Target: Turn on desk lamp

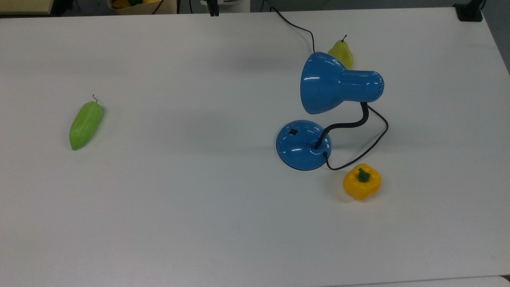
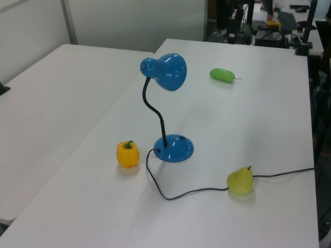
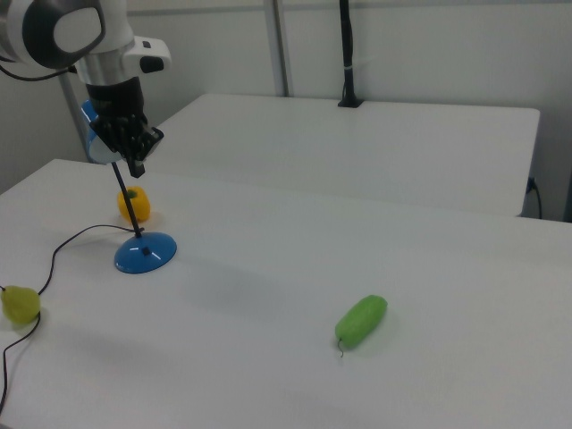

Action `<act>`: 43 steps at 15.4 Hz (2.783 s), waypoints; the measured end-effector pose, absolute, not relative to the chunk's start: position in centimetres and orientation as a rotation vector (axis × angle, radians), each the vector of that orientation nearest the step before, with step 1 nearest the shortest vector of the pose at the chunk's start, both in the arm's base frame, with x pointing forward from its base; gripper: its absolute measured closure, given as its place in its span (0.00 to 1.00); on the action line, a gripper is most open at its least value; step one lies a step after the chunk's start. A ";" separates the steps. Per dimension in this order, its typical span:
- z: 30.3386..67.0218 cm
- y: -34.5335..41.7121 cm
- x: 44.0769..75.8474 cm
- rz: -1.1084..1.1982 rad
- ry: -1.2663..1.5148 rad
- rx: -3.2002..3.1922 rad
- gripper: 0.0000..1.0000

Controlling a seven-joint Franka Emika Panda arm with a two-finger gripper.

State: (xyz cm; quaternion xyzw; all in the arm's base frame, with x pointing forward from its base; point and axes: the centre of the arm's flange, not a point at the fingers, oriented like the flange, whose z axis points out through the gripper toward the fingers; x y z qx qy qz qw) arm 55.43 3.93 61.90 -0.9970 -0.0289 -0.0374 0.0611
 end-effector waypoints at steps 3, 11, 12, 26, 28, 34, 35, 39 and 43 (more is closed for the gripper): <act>60.9 3.7 55.4 -0.083 -0.077 -3.002 0.99; 53.1 3.7 56.2 -0.078 0.079 -2.811 0.99; 51.7 3.6 56.3 -0.098 0.116 -2.786 0.99; 36.1 11.4 59.8 -0.505 0.355 -2.664 0.99; 34.5 13.0 59.7 -0.549 0.341 -2.671 0.99; 31.7 17.7 58.8 -0.684 0.168 -2.697 0.99; 31.6 18.0 58.7 -0.693 0.121 -2.703 0.99; 31.7 18.7 58.5 -0.709 0.021 -2.711 0.99; 31.7 18.8 58.5 -0.712 0.001 -2.713 0.99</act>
